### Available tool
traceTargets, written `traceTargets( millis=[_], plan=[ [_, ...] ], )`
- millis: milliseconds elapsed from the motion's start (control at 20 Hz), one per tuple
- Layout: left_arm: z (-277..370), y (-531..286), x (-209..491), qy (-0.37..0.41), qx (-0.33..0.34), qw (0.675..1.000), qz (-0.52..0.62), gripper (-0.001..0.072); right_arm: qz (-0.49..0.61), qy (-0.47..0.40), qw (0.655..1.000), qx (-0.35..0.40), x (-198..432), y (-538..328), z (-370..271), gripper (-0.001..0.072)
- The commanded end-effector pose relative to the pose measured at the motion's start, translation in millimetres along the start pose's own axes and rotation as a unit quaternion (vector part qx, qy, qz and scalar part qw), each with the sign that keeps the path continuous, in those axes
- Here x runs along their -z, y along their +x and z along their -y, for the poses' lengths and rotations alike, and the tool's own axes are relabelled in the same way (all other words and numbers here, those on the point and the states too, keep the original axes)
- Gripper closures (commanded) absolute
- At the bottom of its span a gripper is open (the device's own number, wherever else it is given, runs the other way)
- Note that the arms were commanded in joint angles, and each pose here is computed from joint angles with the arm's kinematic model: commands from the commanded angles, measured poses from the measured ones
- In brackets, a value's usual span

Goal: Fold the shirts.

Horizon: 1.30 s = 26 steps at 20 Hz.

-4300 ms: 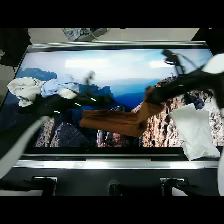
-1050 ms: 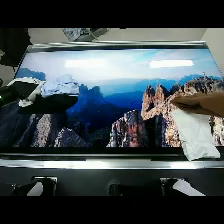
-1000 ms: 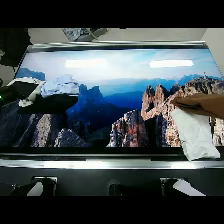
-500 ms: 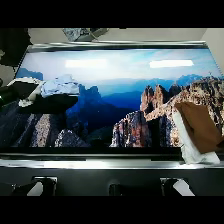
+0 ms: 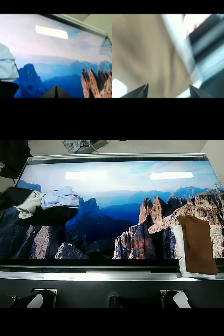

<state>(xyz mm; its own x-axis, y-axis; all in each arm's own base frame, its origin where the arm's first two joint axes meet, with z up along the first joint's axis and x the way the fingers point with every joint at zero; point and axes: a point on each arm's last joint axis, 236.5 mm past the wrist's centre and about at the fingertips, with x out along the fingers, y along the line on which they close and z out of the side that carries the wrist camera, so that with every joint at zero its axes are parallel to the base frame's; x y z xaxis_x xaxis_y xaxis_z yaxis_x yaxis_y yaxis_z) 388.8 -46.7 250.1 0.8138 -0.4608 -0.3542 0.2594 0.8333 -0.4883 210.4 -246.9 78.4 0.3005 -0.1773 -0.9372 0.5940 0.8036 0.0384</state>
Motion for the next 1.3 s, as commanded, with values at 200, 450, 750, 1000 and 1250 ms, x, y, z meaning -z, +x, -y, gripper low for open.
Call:
traceTargets(
  millis=[200, 450, 750, 1000, 1250],
  plan=[
    [-69.1, 10.5, -28.6, 0.123, -0.255, 0.955, -0.086, 0.0684, 0.334, -0.303, 0.891, -0.051, -156.5, -140.8, -187.1, 0.0102],
    [-111.7, 22.5, 142.1, 0.064, -0.319, 0.865, -0.382, 0.0006, -0.043, -0.449, 0.877, -0.163, 13.0, -5.1, -283.4, 0.0101],
    [-100.9, 29.4, 191.5, 0.072, -0.294, 0.876, -0.376, 0.0047, -0.099, -0.487, 0.853, -0.160, 43.9, 24.4, -296.0, 0.0100],
    [-100.8, 28.9, 195.5, 0.073, -0.293, 0.872, -0.384, 0.0047, -0.097, -0.487, 0.853, -0.159, 42.7, 24.7, -296.2, 0.0101],
    [-100.8, 28.9, 195.5, 0.073, -0.293, 0.872, -0.384, 0.0047, -0.097, -0.487, 0.853, -0.159, 42.7, 24.8, -296.3, 0.0101]
  ],
)
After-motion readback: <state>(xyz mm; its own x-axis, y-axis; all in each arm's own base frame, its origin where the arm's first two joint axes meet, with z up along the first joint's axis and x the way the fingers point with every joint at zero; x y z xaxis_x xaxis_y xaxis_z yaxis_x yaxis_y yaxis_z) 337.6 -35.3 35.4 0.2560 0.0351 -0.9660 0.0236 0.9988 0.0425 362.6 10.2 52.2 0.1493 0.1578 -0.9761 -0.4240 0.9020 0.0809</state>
